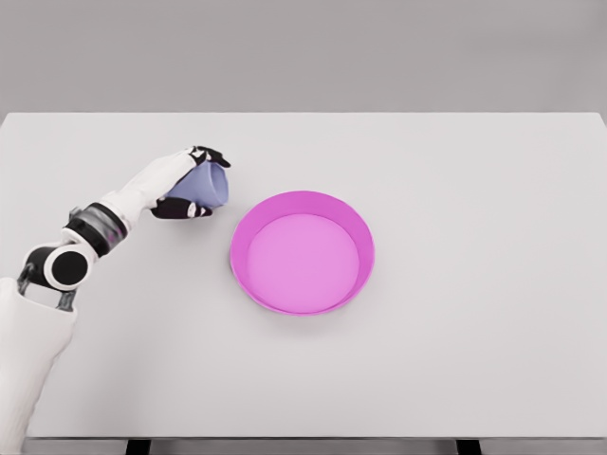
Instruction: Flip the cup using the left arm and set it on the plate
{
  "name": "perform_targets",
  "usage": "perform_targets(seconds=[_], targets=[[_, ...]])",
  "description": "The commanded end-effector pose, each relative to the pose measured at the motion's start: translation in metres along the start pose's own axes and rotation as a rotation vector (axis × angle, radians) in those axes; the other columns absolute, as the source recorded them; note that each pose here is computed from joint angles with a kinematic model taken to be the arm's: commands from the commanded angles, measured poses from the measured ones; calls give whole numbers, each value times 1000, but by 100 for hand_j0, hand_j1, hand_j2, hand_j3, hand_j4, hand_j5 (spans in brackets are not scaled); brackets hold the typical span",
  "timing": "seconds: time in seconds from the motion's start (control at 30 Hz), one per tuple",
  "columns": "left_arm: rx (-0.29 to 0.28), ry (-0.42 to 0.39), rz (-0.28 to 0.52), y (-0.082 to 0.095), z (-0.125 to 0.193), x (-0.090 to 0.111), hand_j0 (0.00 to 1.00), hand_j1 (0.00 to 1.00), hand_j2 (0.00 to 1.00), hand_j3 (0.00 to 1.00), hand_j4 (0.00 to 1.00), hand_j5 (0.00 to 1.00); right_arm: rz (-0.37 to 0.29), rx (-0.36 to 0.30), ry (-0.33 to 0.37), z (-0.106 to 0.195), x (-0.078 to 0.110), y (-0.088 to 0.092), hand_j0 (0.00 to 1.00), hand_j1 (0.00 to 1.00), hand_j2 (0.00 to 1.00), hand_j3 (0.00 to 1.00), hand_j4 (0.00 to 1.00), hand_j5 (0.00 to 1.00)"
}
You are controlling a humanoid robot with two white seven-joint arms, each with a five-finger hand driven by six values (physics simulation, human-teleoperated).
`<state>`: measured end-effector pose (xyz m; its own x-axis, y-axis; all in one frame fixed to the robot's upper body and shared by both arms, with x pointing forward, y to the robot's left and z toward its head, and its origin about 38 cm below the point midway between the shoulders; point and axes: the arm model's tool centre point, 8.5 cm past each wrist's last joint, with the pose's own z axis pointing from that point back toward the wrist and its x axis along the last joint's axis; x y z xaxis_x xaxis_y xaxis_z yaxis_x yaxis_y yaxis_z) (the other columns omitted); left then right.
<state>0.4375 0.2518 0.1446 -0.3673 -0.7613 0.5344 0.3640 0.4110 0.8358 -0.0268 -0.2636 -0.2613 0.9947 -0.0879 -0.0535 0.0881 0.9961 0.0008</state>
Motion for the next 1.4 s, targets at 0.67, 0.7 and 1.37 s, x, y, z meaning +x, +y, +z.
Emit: perform_targets(seconds=[0.67, 0.7, 1.37], targets=[[110, -532, 226, 35, 32, 32, 70, 70, 70, 70, 70, 70, 0, 0, -1, 0, 1, 0, 100, 100, 100, 100, 100, 100], [108, -548, 239, 30, 32, 34, 70, 70, 70, 70, 70, 70, 0, 0, 0, 0, 0, 0, 100, 100, 100, 100, 100, 100], [-41, -723, 406, -34, 21, 73, 68, 68, 68, 68, 68, 68, 0, 0, 0, 0, 0, 0, 100, 100, 100, 100, 100, 100]])
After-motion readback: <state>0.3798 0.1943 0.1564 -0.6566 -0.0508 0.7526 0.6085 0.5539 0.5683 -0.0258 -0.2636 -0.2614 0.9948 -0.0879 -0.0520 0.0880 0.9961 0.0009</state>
